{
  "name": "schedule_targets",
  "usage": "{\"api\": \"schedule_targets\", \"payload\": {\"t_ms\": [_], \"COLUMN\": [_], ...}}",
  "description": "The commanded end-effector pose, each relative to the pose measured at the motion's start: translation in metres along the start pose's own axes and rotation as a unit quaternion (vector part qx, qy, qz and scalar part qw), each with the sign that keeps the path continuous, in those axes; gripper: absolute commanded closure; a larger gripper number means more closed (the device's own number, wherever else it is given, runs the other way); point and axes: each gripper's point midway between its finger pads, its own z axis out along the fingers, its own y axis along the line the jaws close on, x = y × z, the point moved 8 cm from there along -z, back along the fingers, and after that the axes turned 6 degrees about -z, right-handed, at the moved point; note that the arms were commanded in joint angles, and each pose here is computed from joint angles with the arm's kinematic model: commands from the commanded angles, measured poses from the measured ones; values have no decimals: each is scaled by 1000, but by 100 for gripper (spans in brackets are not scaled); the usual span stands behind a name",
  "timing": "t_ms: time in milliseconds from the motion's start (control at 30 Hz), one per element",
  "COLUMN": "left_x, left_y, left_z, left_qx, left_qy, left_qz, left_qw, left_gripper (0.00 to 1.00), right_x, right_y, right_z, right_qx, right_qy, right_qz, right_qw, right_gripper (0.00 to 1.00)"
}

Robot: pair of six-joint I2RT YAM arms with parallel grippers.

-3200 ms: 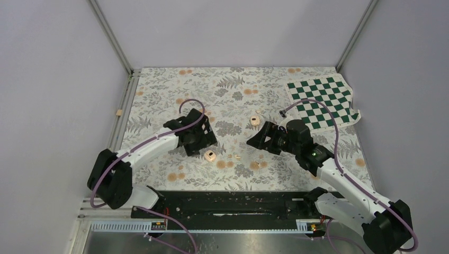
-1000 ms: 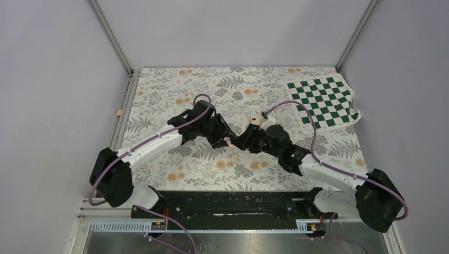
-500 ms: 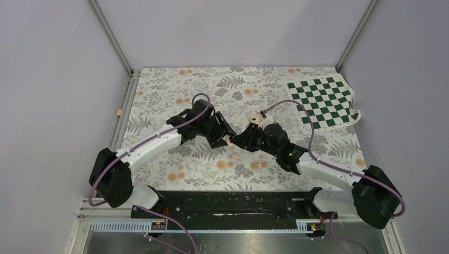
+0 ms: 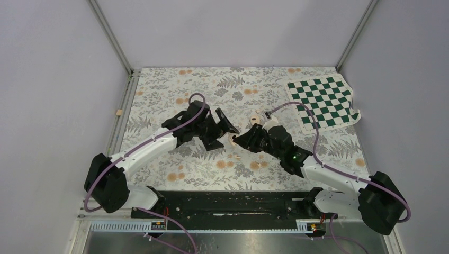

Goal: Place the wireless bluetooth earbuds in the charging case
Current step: Pick up the charging case at the center of the board, then open the charging case.

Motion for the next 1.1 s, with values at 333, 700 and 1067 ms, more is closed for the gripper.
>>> {"api": "schedule_targets", "payload": {"t_ms": [333, 700, 1067], "left_x": [-14, 3, 11], "left_y": [-9, -22, -30], "left_z": [-57, -57, -51], "left_qx": [245, 392, 439], "left_qy": [-126, -39, 5], "left_qz": [110, 152, 126], "left_qw": [955, 907, 889], "left_gripper": [13, 21, 39], "right_x": [-44, -61, -63], "right_y": [-2, 30, 33], "right_z": [-28, -33, -33], "right_qx": [-89, -188, -210], "right_qy": [-32, -26, -34], "right_qz": [92, 136, 152], "right_qw": [991, 972, 965], "right_gripper": [100, 100, 100]}}
